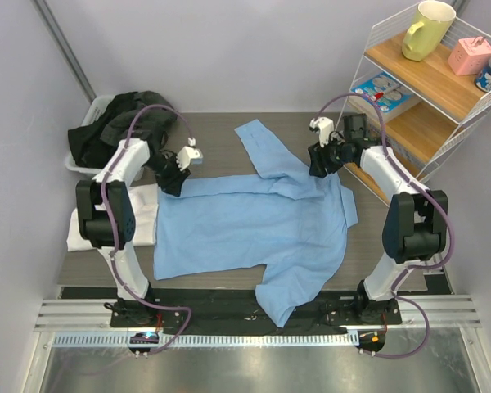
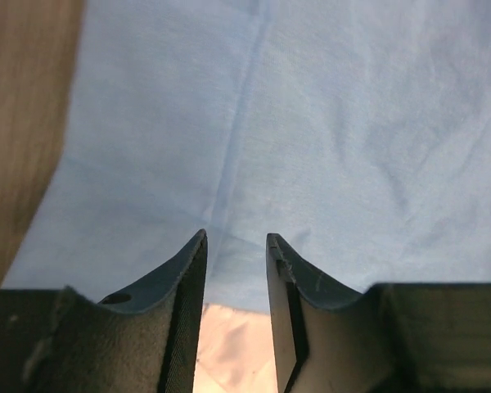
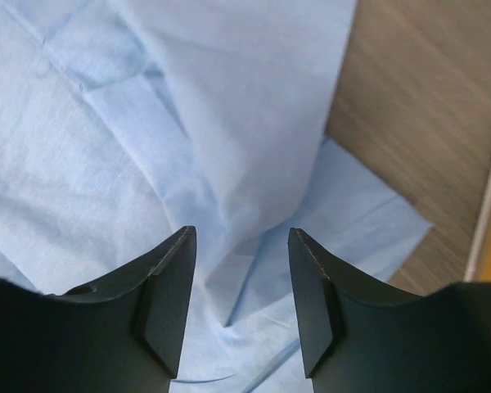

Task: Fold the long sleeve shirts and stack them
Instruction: Fold the shirt

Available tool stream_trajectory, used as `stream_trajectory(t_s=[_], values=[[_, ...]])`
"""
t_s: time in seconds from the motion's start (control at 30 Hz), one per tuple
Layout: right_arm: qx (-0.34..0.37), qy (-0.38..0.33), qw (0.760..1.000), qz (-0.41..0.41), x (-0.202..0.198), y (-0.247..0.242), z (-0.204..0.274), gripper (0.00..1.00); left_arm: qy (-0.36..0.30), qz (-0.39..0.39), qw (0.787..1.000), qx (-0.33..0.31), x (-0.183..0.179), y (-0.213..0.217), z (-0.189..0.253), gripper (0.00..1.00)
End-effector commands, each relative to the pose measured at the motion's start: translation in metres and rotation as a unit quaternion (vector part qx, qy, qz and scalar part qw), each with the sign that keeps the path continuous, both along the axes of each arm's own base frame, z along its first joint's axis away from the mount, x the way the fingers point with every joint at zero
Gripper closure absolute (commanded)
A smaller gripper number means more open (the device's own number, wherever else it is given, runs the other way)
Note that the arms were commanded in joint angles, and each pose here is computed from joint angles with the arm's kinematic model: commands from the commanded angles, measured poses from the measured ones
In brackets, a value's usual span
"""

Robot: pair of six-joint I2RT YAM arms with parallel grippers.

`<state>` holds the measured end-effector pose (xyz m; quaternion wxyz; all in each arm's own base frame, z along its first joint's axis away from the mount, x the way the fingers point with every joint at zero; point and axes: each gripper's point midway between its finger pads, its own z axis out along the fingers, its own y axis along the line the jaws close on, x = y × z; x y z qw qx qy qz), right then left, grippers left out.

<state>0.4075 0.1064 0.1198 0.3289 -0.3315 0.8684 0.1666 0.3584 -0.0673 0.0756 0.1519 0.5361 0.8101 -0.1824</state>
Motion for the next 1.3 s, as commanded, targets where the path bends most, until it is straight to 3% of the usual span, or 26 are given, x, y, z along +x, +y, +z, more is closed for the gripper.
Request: stream_trajectory(t_s=[0.0,0.13,0.4,0.73,0.87,1.03,1.1,1.27], values=[[0.026,-0.020,0.999,-0.023,0.015,-0.002,0.034,0.44,-0.058,0.105,0.992,-0.033,0.034,-0.008,0.051,0.64],[0.033,0.011,0.999,-0.035,0.020,0.001,0.017,0.45,-0.044,0.140,0.989,-0.018,0.044,-0.007,0.033,0.64],[-0.039,0.074,0.995,-0.057,0.021,-0.022,-0.057,0.53,0.006,0.171,0.984,0.037,0.040,-0.014,-0.025,0.65],[-0.126,0.073,0.987,-0.066,0.033,-0.077,-0.097,0.53,0.036,0.183,0.980,0.062,0.037,-0.051,-0.069,0.69],[-0.122,0.061,0.989,-0.050,0.033,-0.077,-0.085,0.53,0.038,0.188,0.980,0.055,0.043,-0.057,-0.071,0.69],[-0.048,0.039,0.998,-0.024,0.038,-0.047,-0.032,0.45,0.017,0.170,0.985,0.034,0.043,-0.057,-0.046,0.66],[-0.013,0.022,1.000,-0.018,0.041,-0.030,-0.008,0.43,-0.001,0.168,0.986,-0.001,0.047,-0.062,-0.023,0.64],[0.041,-0.031,0.999,-0.010,0.068,0.016,0.042,0.25,-0.073,0.155,0.980,-0.098,0.060,-0.076,0.039,0.52]])
